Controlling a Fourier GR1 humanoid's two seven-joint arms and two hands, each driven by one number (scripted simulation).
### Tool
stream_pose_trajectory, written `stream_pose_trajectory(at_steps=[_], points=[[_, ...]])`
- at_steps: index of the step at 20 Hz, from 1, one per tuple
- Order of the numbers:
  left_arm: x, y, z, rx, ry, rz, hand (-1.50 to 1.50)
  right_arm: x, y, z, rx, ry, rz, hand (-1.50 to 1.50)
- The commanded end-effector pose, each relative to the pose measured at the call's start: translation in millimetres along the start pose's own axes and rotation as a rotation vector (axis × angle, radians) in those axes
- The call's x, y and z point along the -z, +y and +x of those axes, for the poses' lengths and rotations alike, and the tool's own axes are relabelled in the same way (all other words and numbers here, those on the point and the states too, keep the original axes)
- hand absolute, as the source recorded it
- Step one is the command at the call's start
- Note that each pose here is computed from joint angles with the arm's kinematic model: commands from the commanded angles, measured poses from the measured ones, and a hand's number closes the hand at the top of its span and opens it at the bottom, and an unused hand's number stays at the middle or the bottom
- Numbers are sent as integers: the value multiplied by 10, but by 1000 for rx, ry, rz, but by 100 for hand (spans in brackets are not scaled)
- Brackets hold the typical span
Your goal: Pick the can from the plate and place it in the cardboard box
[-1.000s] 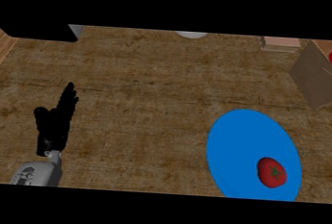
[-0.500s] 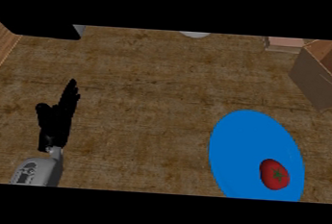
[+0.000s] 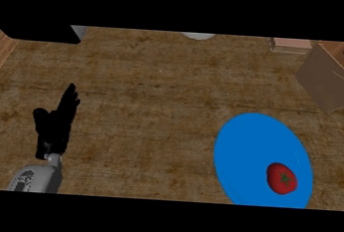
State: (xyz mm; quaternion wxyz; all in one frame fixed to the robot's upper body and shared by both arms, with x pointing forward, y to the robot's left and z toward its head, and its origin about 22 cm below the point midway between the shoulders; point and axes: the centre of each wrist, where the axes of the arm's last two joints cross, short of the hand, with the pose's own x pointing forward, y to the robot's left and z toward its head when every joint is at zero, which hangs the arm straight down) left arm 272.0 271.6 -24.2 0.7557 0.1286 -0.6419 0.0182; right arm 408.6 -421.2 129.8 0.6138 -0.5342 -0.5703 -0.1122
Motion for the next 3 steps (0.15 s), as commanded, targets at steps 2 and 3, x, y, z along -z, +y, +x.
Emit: stream_pose_trajectory(at_steps=[2, 3], points=[[-9, -72, 78, -15, 4, 9, 0, 79, -232, -303, 213, 8, -57, -150], [-22, -21, 2, -6, 0, 19, 0, 21, -215, -446, 220, 5, -93, -150]])
